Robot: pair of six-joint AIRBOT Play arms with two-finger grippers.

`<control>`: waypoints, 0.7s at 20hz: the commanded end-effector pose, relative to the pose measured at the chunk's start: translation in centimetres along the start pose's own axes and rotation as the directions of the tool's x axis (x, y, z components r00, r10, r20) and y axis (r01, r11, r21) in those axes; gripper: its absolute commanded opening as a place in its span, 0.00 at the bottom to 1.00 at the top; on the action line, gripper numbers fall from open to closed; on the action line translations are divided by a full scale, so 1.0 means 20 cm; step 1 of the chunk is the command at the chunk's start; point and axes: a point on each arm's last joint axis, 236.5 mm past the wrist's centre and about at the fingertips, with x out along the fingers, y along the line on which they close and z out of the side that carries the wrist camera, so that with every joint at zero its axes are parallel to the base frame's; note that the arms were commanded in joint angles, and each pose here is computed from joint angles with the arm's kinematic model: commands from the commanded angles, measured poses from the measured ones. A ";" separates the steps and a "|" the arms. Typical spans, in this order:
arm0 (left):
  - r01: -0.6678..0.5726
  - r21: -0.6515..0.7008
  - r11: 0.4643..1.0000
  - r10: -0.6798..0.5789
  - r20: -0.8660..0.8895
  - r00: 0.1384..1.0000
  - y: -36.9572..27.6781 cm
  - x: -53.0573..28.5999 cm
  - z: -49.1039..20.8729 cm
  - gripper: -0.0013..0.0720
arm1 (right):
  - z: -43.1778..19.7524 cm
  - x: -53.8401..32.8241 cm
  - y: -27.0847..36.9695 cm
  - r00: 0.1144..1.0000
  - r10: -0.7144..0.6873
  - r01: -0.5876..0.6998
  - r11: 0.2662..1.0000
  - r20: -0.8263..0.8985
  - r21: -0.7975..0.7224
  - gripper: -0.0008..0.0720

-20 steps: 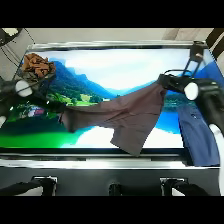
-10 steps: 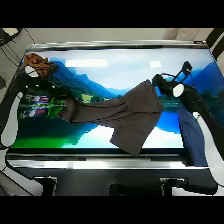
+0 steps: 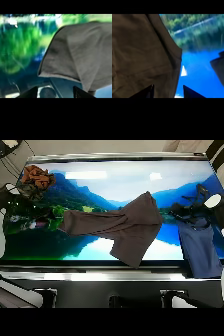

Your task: Fold the shirts.

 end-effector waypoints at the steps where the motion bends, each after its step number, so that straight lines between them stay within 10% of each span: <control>1: 0.010 -0.065 0.998 -0.014 -0.055 0.998 0.09 0.12 -0.10 0.76 | -0.21 -0.01 -0.04 0.985 0.001 -0.008 0.999 -0.172 -0.044 0.64; 10: 0.088 -0.086 0.992 -0.087 0.015 0.996 0.04 0.29 0.00 0.75 | -0.24 -0.01 -0.05 0.982 0.000 -0.008 0.999 -0.190 -0.041 0.64; 14: 0.082 -0.078 0.994 -0.080 0.024 0.996 0.03 0.31 0.03 0.44 | -0.28 -0.01 -0.05 0.975 -0.004 -0.006 0.999 -0.223 -0.043 0.64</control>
